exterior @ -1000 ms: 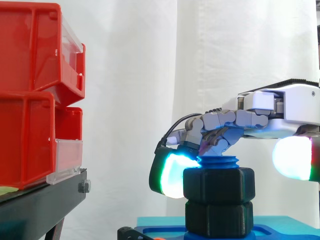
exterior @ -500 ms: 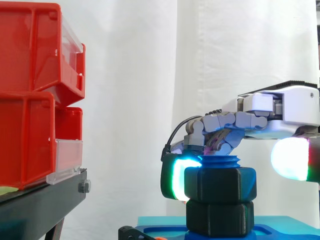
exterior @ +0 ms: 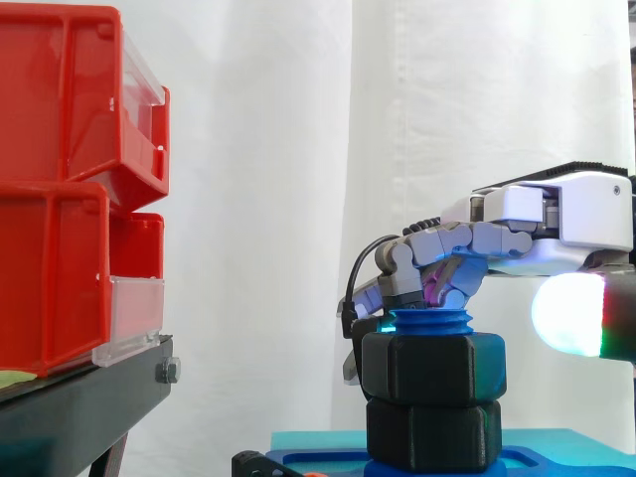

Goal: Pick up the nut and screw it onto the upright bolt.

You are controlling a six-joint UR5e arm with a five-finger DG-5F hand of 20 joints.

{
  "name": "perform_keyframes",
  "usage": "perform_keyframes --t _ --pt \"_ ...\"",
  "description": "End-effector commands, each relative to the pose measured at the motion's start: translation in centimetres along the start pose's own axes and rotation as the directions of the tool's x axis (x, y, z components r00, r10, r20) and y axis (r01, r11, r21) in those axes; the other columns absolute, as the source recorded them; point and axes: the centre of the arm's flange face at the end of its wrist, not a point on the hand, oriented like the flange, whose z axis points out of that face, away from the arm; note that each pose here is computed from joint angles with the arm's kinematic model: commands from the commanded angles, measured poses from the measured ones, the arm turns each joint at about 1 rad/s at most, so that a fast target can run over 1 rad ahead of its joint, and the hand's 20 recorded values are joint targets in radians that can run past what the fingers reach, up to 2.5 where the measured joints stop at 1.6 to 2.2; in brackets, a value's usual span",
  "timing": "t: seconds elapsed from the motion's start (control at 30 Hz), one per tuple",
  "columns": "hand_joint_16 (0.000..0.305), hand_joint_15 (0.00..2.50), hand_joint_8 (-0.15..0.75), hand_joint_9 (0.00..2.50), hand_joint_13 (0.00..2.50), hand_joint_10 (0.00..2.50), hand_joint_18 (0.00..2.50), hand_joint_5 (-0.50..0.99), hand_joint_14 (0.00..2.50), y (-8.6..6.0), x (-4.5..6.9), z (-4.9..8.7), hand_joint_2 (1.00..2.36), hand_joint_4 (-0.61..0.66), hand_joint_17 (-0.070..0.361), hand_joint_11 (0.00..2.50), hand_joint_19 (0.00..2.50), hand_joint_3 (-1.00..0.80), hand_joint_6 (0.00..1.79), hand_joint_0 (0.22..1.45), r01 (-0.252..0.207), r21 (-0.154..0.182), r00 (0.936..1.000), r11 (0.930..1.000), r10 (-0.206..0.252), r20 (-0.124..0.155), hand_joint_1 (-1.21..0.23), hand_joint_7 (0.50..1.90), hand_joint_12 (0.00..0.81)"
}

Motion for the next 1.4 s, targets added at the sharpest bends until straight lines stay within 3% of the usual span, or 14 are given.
perform_keyframes --t 0.0,0.1,0.2,0.27,0.53,0.67,0.8,1.17,1.27,1.37 --pt "0.025 0.00 0.211 0.99 0.82 0.00 0.52 0.06 0.00 0.0 0.0 0.0 1.00 0.07 0.057 0.00 0.11 -0.50 0.51 0.47 0.000 0.000 1.0000 1.0000 0.000 0.000 -0.21 1.55 0.180" --pt "0.026 0.00 0.213 0.99 0.82 0.00 0.51 0.04 0.00 0.0 0.0 0.0 1.00 0.10 0.058 0.00 0.12 -0.50 0.50 0.47 0.001 0.000 1.0000 1.0000 -0.001 0.001 -0.21 1.53 0.183" --pt "0.028 0.00 0.213 0.94 0.79 0.00 0.47 0.00 0.00 0.0 0.0 0.0 1.00 0.17 0.063 0.00 0.12 -0.50 0.50 0.46 0.003 0.000 1.0000 1.0000 -0.003 0.003 -0.21 1.33 0.188" --pt "0.029 0.00 0.208 0.91 0.75 0.00 0.46 -0.03 0.00 0.0 0.0 0.0 1.00 0.22 0.066 0.00 0.11 -0.50 0.50 0.46 0.003 0.000 1.0000 1.0000 -0.003 0.003 -0.21 1.13 0.192" --pt "0.031 0.00 0.210 0.87 0.73 0.00 0.42 -0.07 0.00 -0.2 -0.2 0.0 1.00 0.20 0.071 0.00 0.09 -0.50 0.50 0.45 0.005 0.001 1.0000 1.0000 -0.005 0.008 -0.20 0.88 0.205" --pt "0.032 0.00 0.199 0.84 0.71 0.00 0.40 -0.09 0.00 -0.3 -0.9 0.3 1.00 0.18 0.072 0.00 0.08 -0.50 0.50 0.45 0.011 -0.010 0.9998 0.9999 -0.011 0.018 -0.19 0.75 0.204" --pt "0.033 0.00 0.192 0.82 0.68 0.00 0.36 -0.09 0.00 -0.4 -1.2 0.4 1.00 0.18 0.073 0.00 0.07 -0.50 0.50 0.45 0.015 -0.010 0.9996 0.9998 -0.015 0.025 -0.19 0.73 0.208" --pt "0.033 0.00 0.200 0.80 0.67 0.00 0.34 -0.05 0.00 0.8 -1.2 1.3 1.00 0.21 0.073 0.00 0.07 -0.50 0.50 0.45 0.016 -0.025 0.9995 0.9996 -0.015 0.028 -0.18 0.86 0.215" --pt "0.032 0.00 0.202 0.80 0.67 0.00 0.34 -0.04 0.00 1.0 -0.9 1.4 1.00 0.24 0.073 0.00 0.08 -0.50 0.50 0.45 0.015 -0.028 0.9996 0.9995 -0.014 0.026 -0.18 0.92 0.215" --pt "0.032 0.00 0.203 0.80 0.67 0.00 0.34 -0.03 0.00 1.5 0.4 1.1 1.00 0.25 0.072 0.00 0.08 -0.50 0.50 0.45 0.004 -0.033 0.9998 0.9995 -0.004 0.019 -0.18 0.98 0.214"
